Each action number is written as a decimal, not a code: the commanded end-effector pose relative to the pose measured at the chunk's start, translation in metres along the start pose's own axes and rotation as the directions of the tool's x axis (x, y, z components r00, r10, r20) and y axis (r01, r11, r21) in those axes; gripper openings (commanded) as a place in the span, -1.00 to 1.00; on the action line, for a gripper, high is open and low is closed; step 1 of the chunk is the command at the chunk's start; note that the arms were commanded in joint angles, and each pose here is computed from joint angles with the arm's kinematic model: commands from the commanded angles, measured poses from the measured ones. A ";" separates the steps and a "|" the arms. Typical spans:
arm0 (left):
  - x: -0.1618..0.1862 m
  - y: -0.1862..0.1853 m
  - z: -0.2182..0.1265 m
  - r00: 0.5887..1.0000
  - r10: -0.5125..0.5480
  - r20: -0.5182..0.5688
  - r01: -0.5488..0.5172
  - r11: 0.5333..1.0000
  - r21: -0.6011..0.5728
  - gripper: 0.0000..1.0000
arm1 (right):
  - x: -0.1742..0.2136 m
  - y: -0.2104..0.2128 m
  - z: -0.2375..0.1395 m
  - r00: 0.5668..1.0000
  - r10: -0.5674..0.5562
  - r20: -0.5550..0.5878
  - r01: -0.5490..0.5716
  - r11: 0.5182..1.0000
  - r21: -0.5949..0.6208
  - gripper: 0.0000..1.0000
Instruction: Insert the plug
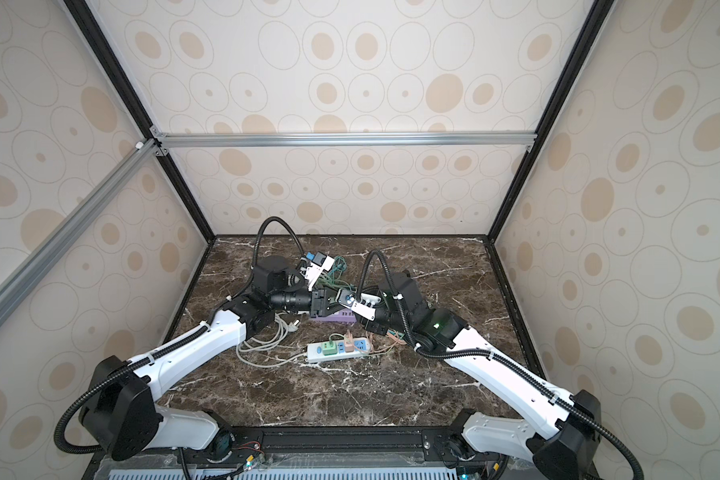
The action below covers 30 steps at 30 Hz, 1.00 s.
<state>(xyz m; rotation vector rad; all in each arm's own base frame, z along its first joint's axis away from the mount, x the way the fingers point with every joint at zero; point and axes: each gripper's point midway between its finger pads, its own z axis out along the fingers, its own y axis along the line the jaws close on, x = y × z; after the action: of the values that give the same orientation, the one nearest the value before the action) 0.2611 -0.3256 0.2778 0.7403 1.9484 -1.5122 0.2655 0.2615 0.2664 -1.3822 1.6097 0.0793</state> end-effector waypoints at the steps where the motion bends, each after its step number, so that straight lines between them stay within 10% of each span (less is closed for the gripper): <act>1: -0.006 -0.025 0.003 0.996 0.091 -0.016 -0.089 0.992 0.085 -0.46 | -0.009 -0.009 0.003 0.999 -0.046 0.013 0.045 0.998 0.052 -0.37; 20: -0.001 -0.023 0.006 0.996 0.082 -0.042 -0.078 0.993 0.089 -0.33 | -0.017 -0.006 0.007 0.992 -0.124 0.004 0.124 0.990 0.074 -0.37; 30: -0.005 -0.025 0.003 0.995 0.100 -0.020 -0.098 0.992 0.077 -0.64 | -0.013 -0.008 0.007 0.998 -0.068 -0.004 0.068 0.993 0.098 -0.11</act>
<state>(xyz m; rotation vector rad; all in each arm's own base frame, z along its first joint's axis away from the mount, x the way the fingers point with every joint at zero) 0.2620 -0.3264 0.2685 0.7562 1.9811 -1.4962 0.2688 0.2653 0.2623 -1.4374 1.5626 -0.0675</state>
